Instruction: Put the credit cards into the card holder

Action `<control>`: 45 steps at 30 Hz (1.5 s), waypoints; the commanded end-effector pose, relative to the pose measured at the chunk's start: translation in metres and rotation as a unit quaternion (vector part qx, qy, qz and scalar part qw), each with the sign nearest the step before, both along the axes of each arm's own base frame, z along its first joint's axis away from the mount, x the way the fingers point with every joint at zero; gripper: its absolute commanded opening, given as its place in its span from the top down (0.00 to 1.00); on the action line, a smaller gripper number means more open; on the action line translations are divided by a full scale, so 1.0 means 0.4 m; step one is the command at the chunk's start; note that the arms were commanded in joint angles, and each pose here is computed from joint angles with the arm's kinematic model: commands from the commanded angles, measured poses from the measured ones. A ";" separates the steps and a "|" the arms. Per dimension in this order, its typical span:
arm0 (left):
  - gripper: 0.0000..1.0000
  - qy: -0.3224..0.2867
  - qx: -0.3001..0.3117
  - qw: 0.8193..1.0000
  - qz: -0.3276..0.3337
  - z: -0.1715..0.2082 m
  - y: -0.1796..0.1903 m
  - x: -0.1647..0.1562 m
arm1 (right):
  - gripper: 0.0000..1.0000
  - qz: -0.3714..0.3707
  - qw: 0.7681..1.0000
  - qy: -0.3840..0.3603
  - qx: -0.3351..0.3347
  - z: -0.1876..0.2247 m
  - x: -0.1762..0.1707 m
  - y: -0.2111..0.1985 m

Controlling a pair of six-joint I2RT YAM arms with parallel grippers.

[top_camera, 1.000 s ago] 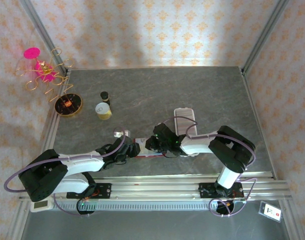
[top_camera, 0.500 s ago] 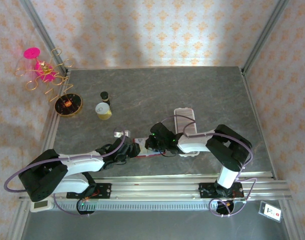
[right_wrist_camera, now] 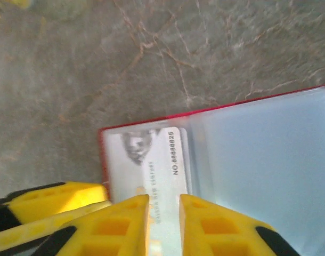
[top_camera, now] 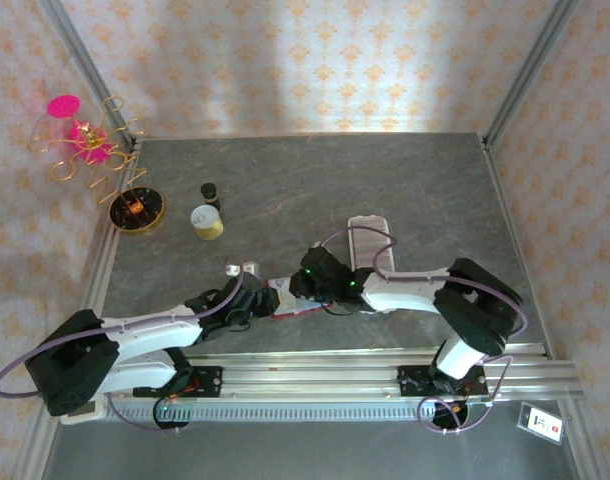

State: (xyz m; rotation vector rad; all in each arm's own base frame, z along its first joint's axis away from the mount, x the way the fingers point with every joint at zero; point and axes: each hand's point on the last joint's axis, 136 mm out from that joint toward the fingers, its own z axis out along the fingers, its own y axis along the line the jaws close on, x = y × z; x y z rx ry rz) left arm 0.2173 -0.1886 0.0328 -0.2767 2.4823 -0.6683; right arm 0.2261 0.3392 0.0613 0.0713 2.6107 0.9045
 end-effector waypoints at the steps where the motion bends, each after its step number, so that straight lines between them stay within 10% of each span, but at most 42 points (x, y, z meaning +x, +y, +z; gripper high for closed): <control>1: 0.65 -0.005 0.017 1.000 -0.007 0.016 0.004 0.000 | 0.74 -0.025 0.999 -0.014 -0.029 0.005 0.000 -0.054; 45: 0.72 0.014 0.027 1.000 0.004 -0.046 -0.001 0.008 | 0.55 -0.035 0.995 0.025 -0.087 -0.105 -0.040 -0.086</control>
